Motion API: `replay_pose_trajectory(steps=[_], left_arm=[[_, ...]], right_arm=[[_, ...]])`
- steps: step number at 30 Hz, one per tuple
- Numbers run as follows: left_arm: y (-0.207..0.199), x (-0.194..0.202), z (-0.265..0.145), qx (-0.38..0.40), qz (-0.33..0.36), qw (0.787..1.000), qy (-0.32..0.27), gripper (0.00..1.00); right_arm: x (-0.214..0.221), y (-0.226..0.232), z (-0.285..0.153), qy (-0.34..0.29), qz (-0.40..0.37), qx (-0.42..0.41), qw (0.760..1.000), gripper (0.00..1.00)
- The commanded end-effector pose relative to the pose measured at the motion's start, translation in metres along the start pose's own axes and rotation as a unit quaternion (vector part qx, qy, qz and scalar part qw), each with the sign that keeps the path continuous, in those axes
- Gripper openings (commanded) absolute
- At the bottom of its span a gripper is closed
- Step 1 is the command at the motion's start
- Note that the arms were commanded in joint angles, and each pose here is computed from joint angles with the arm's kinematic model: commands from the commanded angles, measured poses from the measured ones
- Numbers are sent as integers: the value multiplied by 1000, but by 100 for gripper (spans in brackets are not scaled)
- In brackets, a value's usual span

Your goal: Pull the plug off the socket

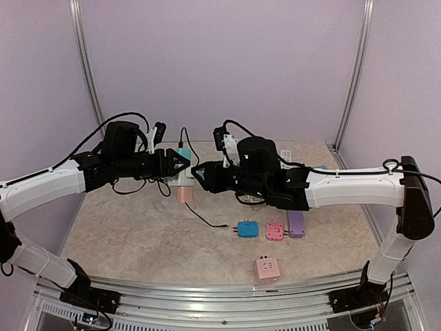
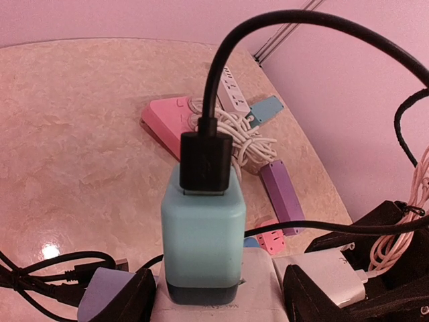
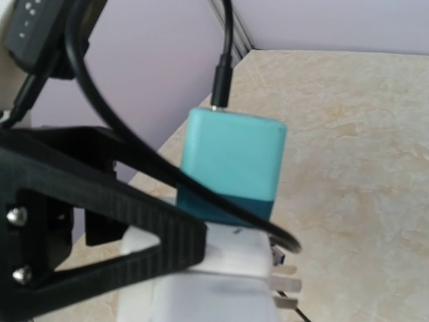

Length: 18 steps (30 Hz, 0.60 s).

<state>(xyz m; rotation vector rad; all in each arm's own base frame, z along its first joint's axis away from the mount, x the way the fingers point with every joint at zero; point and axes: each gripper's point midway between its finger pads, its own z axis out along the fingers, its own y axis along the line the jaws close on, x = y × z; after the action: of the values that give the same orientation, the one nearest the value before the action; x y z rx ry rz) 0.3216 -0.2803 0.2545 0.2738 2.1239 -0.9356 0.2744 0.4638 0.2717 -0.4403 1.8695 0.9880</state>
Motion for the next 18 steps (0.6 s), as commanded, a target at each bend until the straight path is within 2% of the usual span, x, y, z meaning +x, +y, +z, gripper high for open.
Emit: replay_pose_trajectory(steps=[1,6,18], left_arm=[[-21,-33,-11,35,23,998,-54,25],[-19,-33,-10,32,23,998,-54,25],[-13,-32,-9,17,17,998,-53,25]], right_arm=[[-4,35,-12,4,2,-81,997,0],[-4,29,-16,-6,-16,-51,999,0],[-7,21,-17,-13,-87,88,992,0]])
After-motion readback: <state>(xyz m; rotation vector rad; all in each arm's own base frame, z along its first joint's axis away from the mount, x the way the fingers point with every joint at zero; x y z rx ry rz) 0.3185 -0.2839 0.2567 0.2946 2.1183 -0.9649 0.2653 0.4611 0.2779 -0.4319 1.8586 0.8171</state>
